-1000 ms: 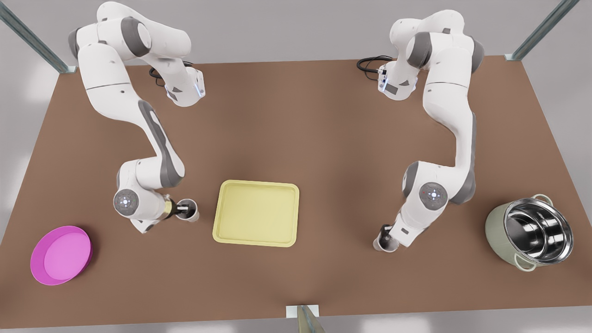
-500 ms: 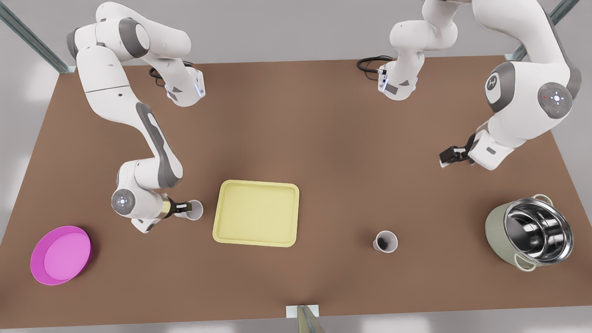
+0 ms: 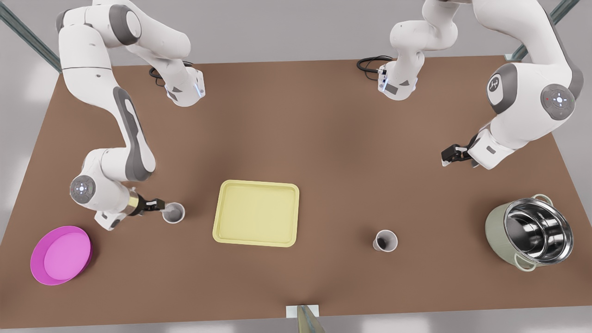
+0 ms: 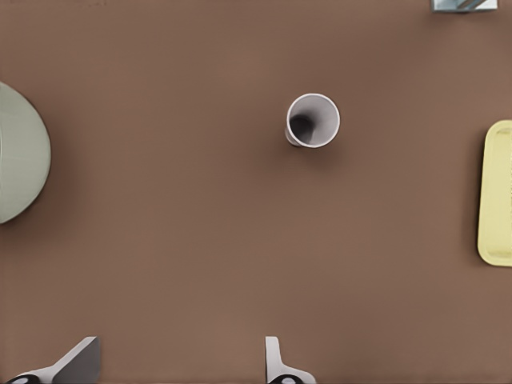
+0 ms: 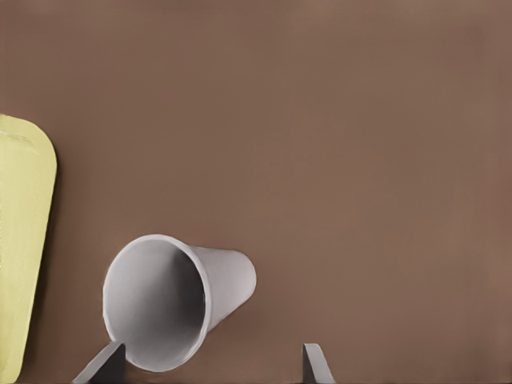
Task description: Use the left arm to pick up the white IKEA cup from the tray and place it on the middle-left position; use the right arm to pick up the white IKEA cup from the tray and place it on the middle-right position
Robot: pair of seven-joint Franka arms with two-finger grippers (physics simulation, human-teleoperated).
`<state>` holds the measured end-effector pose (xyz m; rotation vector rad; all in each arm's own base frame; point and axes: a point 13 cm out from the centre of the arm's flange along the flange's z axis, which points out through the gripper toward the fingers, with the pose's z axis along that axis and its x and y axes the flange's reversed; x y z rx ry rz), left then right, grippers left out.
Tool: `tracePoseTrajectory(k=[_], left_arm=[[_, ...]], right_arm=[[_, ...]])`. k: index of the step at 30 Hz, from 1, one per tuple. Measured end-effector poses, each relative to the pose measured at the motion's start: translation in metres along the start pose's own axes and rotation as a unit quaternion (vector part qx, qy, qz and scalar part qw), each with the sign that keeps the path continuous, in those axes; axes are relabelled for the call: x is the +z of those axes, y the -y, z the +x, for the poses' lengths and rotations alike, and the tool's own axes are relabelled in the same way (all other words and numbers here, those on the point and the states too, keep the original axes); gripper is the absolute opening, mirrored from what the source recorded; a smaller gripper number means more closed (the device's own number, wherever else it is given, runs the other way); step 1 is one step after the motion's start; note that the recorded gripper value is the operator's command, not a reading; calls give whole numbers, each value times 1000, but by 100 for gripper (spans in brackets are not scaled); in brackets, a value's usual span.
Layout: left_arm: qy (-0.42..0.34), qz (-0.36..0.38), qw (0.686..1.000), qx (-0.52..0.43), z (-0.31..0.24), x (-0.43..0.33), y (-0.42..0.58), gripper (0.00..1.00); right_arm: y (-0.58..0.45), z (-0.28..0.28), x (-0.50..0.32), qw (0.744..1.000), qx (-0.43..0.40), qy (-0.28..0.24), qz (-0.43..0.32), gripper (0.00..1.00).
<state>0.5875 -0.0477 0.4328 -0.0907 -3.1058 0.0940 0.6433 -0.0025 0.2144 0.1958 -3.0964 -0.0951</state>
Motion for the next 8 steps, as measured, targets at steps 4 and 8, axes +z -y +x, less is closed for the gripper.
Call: tracePoseTrajectory(k=[4,8], left_arm=[[3,1,1000,9,-2,-2,-1,100],[14,2,1000,17,-6,-12,0,100]], right_arm=[[42,-33,-116,996,11,85,39,100],[44,-12,-212,993,18,104,56,100]])
